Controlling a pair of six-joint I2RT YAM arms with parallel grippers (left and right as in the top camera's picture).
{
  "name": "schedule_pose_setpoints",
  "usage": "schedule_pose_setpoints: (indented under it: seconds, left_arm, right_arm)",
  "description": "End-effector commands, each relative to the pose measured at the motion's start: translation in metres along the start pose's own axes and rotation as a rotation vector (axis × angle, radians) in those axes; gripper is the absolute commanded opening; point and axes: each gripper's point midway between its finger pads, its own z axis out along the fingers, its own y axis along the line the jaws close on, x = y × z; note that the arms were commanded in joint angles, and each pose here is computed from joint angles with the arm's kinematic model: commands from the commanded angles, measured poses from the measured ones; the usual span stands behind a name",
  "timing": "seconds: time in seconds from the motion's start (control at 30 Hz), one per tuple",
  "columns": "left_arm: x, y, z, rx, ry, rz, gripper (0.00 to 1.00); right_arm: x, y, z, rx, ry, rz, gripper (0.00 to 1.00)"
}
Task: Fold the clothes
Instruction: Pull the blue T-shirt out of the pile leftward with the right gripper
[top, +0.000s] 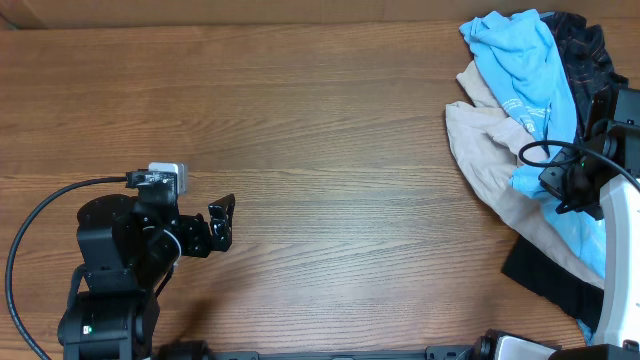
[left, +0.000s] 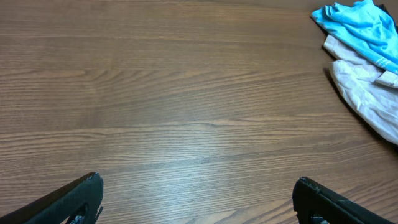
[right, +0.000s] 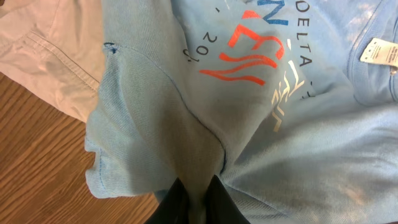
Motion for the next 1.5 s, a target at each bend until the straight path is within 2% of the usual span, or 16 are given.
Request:
schedule_pose_setpoints:
  seconds: [0.0,0.33,0.43,0.57,0.67,0.8,0.83,0.87,1.1,1.37,1.43,1.47]
  left_arm:
    - [-0.011,-0.003,-0.007,0.011,-0.031,-0.016,1.0]
    - [-0.011,-0.003,-0.007,0.011,-0.03,-0.016,1.0]
    - [-0.011,-0.003,-0.007,0.011,-0.03,-0.016,1.0]
    - [-0.011,-0.003,-0.007,0.011,-0.03,-0.017,1.0]
    - [-0.011,-0.003,-0.007,0.011,-0.03,-0.016,1.0]
    - [-0.011,-0.003,-0.007,0.01,-0.03,-0.017,1.0]
    - [-0.011,-0.003,-0.007,0.01,-0.03,-0.017,1.0]
    - [-0.011,-0.003,-0.007,0.008,-0.03,-0.017,1.0]
    - [-0.011,-0.003,-0.007,0.007,-0.031,-0.016,1.0]
    - [-0.011,-0.003,-0.007,0.008,-0.03,-0.017,1.0]
    - [-0.011,-0.003,-0.007,0.008,-0.03,-0.017,1.0]
    - [-0.011,-0.003,-0.007,0.008,-0.03,-0.017,1.0]
  right_arm:
    - [-0.004,0.004,-0.008,-0.024,-0.024,-0.004,0.09]
    - [0.002,0.001,-0.008,-0.012,-0.001,-0.009,0.09]
    - [0.003,0.001,-0.008,-0.01,0.003,-0.009,0.2]
    - [0.003,0.0,-0.008,-0.009,0.005,-0.01,0.21]
    - [0.003,0.0,-0.008,-0.009,0.005,-0.01,0.2]
    - [0.003,0.0,-0.008,-0.009,0.005,-0.01,0.08]
    - [0.004,0.0,-0.008,-0.008,0.007,-0.01,0.14]
    - [0.004,0.0,-0.008,-0.007,0.01,-0.011,0.29]
    - [0.03,0.0,0.03,0.005,0.094,-0.02,0.45]
    - [0.066,0.023,0.091,-0.103,0.195,-0.019,0.5]
    - [0.071,0.023,0.1,-0.097,0.206,-0.02,0.47]
    - [0.072,0.022,0.103,-0.091,0.211,-0.021,0.41]
